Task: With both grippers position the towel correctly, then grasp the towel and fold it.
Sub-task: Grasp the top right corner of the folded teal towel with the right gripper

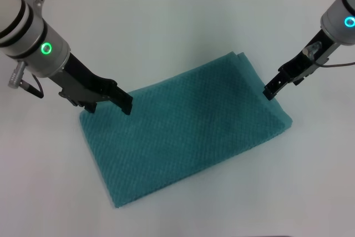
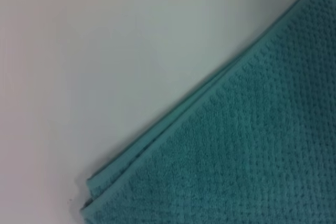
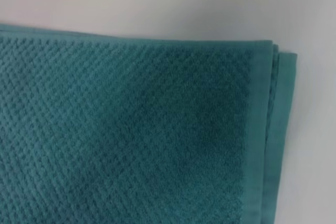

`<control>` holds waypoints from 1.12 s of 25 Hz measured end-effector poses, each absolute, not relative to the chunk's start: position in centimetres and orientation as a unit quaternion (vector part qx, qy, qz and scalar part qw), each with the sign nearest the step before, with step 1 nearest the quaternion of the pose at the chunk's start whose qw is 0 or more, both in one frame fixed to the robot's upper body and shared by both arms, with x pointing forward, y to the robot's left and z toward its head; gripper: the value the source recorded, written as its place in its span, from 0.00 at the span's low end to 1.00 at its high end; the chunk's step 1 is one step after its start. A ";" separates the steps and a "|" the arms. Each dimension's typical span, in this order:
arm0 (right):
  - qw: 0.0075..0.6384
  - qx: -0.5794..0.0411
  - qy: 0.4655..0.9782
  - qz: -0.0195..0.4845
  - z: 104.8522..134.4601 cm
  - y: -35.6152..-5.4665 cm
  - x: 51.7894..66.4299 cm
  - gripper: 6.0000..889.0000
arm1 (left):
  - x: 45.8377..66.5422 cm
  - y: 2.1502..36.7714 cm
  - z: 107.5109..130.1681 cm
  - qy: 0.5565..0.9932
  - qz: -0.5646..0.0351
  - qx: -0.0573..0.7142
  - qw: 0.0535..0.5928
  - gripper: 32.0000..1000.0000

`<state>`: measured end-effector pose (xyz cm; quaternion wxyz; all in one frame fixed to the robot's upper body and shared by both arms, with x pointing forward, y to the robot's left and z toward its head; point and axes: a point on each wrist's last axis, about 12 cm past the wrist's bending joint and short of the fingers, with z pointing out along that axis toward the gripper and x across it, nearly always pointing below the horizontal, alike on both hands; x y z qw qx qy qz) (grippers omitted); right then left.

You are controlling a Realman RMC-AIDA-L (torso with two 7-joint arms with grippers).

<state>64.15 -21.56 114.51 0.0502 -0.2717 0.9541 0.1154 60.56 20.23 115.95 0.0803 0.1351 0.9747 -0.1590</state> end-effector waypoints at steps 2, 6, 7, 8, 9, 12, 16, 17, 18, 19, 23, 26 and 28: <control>0.050 -0.272 0.954 0.115 114.5 -21.6 64.1 0.96 | 60.6 20.2 115.9 0.975 -0.159 0.135 0.080 0.89; 0.050 -0.272 0.954 0.115 114.5 -21.6 64.1 0.96 | 60.5 20.1 116.0 0.974 -0.159 0.137 0.080 0.89; 0.050 -0.272 0.954 0.115 114.5 -21.6 64.1 0.96 | 60.6 20.0 116.0 0.974 -0.159 0.138 0.080 0.89; 0.050 -0.272 0.954 0.115 114.5 -21.6 64.1 0.96 | 60.6 19.9 116.1 0.974 -0.159 0.140 0.080 0.89; 0.050 -0.272 0.954 0.115 114.5 -21.6 64.1 0.96 | 60.6 19.9 116.1 0.974 -0.157 0.142 0.081 0.89; 0.050 -0.272 0.954 0.115 114.5 -21.6 64.1 0.96 | 60.7 19.8 116.2 0.974 -0.155 0.144 0.082 0.89; 0.050 -0.271 0.954 0.115 114.5 -21.6 64.1 0.96 | 60.8 19.8 116.3 0.974 -0.154 0.144 0.083 0.89; 0.051 -0.271 0.954 0.115 114.5 -21.6 64.2 0.96 | 60.8 19.8 116.3 0.974 -0.154 0.144 0.083 0.89; 0.053 -0.270 0.954 0.115 114.5 -21.6 64.2 0.96 | 60.8 19.8 116.3 0.974 -0.153 0.144 0.083 0.89; 0.055 -0.269 0.955 0.115 114.5 -21.6 64.3 0.96 | 60.8 19.8 116.3 0.974 -0.153 0.144 0.083 0.89; 0.056 -0.263 0.956 0.117 113.9 -21.7 64.2 0.96 | 60.8 19.7 116.3 0.974 -0.153 0.145 0.083 0.89; 0.059 -0.259 0.957 0.118 113.2 -21.8 64.1 0.96 | 60.8 19.7 116.3 0.974 -0.153 0.144 0.084 0.89; 0.064 -0.255 0.958 0.116 112.7 -21.8 64.2 0.96 | 60.8 19.7 116.4 0.974 -0.154 0.144 0.084 0.89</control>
